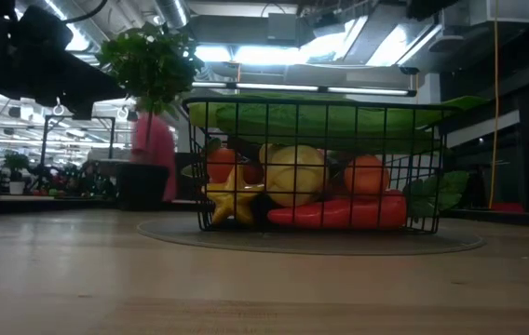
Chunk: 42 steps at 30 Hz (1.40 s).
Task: Build produce basket
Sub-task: Return to Home Position
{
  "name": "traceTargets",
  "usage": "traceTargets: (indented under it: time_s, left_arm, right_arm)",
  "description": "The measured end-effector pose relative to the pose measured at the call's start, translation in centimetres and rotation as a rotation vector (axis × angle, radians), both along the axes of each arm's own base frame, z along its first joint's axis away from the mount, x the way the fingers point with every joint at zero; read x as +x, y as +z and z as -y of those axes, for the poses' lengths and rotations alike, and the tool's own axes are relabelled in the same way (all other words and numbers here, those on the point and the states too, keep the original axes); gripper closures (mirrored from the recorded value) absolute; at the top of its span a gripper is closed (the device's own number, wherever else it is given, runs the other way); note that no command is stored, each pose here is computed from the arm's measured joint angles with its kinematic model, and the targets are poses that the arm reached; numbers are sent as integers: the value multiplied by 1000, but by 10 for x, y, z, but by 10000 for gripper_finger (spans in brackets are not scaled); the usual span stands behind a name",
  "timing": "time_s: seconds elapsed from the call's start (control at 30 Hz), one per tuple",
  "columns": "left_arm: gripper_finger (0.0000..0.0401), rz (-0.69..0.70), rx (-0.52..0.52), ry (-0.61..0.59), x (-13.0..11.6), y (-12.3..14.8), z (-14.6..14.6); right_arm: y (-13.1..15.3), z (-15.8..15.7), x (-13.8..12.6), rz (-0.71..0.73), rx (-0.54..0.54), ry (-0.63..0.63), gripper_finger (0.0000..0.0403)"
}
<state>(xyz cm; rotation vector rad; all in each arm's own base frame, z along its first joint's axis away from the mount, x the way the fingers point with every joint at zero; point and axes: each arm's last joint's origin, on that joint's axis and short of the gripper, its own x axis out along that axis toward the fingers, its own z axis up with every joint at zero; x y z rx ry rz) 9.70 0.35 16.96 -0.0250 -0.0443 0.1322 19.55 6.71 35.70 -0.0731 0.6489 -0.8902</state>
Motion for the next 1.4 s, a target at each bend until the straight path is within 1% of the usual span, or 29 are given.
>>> traceTargets:
  time_s: [0.07,0.1,0.17,0.23,0.33,0.4,0.43,0.47,0.5,0.53,0.63,0.73,0.83,0.93,1.03,1.13,1.23,1.33,1.4]
  left_arm:
    - [250,0,0,0,0,0,0]
    - [250,0,0,0,0,0,0]
    - [250,0,0,0,0,0,0]
    - [250,0,0,0,0,0,0]
    - [250,-2,0,0,0,0,0]
    - [250,-2,0,0,0,0,0]
    - [250,-2,0,0,0,0,0]
    - [250,-2,0,0,0,0,0]
    - [250,-2,0,0,0,0,0]
    - [250,-2,0,0,0,0,0]
    - [250,-2,0,2,0,0,0]
    - [250,-2,0,2,0,0,0]
    - [250,-2,0,2,0,0,0]
    - [250,-2,0,2,0,0,0]
    - [250,-2,0,2,0,0,0]
    - [250,-2,0,2,0,0,0]
    - [250,-2,0,2,0,0,0]
    - [250,-2,0,2,0,0,0]
    - [250,-1,0,2,0,0,0]
  right_arm:
    - [-8,5,-15,116,48,22,229]
    - [-14,5,-20,147,69,67,229]
    - [-31,3,-24,160,141,216,229]
    - [-47,2,-29,177,232,411,229]
    - [-69,3,-34,279,338,749,229]
    - [-83,3,-38,370,365,1004,229]
    - [-88,5,-40,423,360,1101,229]
    - [-92,8,-43,479,346,1175,229]
    - [-96,12,-45,513,340,1203,229]
    - [-101,18,-48,525,350,1194,229]
    - [-119,33,-54,545,399,1094,229]
    - [-136,44,-55,566,382,1027,229]
    - [-145,50,-55,625,388,1044,229]
    - [-160,53,-57,622,362,1091,229]
    - [-177,57,-59,611,342,1053,229]
    - [-194,61,-63,580,381,999,229]
    - [-206,63,-68,579,441,991,229]
    - [-205,63,-70,582,470,1000,229]
    - [-204,63,-72,584,453,1012,229]
